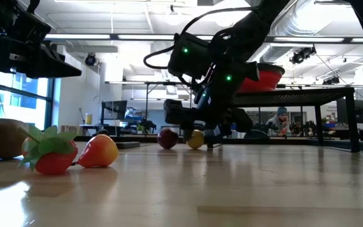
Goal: Pick & Place Fruit
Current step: Put the yellow lemon into the red strainer bowl on the shelf
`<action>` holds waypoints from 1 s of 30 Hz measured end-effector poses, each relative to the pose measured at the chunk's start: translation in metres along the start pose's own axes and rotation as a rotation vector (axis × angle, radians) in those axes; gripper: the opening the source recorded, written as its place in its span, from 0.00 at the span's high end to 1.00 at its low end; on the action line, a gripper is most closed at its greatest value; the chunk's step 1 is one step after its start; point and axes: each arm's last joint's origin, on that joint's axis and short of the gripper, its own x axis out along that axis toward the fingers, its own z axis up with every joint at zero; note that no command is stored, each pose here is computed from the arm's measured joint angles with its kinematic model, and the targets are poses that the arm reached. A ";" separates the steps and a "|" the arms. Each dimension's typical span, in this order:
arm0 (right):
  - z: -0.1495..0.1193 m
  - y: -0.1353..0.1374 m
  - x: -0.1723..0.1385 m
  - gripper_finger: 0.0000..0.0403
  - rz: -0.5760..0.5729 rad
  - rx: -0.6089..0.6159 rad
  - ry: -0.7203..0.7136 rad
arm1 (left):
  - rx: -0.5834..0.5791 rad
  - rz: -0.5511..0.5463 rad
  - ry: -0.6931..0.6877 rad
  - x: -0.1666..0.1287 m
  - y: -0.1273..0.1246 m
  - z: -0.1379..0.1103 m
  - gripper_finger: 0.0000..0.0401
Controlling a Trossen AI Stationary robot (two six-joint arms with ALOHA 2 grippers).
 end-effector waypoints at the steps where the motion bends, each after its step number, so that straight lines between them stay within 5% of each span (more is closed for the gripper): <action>1: 0.000 0.000 0.000 0.46 0.001 0.001 0.001 | 0.000 0.000 0.000 0.000 0.000 0.000 1.00; 30: -0.010 0.009 -0.015 0.47 0.076 -0.018 0.054 | 0.000 0.000 0.000 0.000 0.000 0.000 1.00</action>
